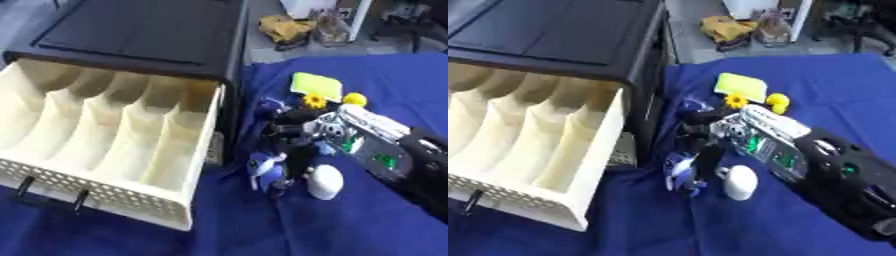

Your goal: Pick up objects from table and place into drawer.

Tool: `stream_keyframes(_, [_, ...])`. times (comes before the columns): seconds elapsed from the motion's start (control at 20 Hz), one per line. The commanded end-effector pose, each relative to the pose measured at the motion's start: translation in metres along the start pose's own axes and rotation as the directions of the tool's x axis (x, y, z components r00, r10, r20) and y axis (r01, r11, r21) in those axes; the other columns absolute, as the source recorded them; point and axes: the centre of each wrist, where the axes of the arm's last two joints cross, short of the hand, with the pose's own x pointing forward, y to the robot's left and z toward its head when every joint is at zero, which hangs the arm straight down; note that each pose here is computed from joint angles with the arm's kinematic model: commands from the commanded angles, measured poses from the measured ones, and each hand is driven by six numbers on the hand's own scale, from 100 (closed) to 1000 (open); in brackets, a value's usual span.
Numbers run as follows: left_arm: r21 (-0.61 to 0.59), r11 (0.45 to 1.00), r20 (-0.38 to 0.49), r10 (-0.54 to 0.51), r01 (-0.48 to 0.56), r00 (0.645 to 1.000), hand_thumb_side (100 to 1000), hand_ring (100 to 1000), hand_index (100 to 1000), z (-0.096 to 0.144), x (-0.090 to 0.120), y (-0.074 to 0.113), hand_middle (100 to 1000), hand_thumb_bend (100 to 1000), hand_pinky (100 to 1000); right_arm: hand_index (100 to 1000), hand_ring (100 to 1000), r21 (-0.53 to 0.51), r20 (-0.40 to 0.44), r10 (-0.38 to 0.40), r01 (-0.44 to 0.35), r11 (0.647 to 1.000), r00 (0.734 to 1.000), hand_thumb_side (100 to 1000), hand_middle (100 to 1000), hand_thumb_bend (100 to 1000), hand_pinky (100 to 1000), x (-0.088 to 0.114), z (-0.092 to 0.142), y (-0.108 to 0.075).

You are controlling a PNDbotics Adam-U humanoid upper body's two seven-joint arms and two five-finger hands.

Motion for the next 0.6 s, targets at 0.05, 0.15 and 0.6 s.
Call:
stream_keyframes(0.05, [-0.018, 1.0, 0.019, -0.007, 0.007, 1.0, 1000, 907, 891, -0.0066, 0.003, 0.0007, 751, 622, 849, 698, 719, -0.035, -0.017, 0.003, -0.004, 0.999, 1.0, 294, 483, 711, 656, -0.0035, 0.0043, -0.0081])
stream_keyframes(0.15, [-0.015, 1.0, 0.019, -0.007, 0.007, 1.0, 1000, 907, 891, -0.0066, 0.003, 0.0008, 751, 621, 849, 674, 706, -0.033, -0.02, -0.001, 0.001, 0.999, 1.0, 273, 470, 700, 650, -0.004, 0.0035, -0.007])
stream_keyframes(0.6, [-0.008, 1.0, 0.021, -0.005, 0.005, 1.0, 1000, 907, 890, -0.0072, 0.003, 0.001, 749, 619, 848, 673, 704, -0.007, -0.021, -0.005, 0.005, 1.0, 1.0, 240, 472, 677, 650, -0.005, 0.0009, -0.0018])
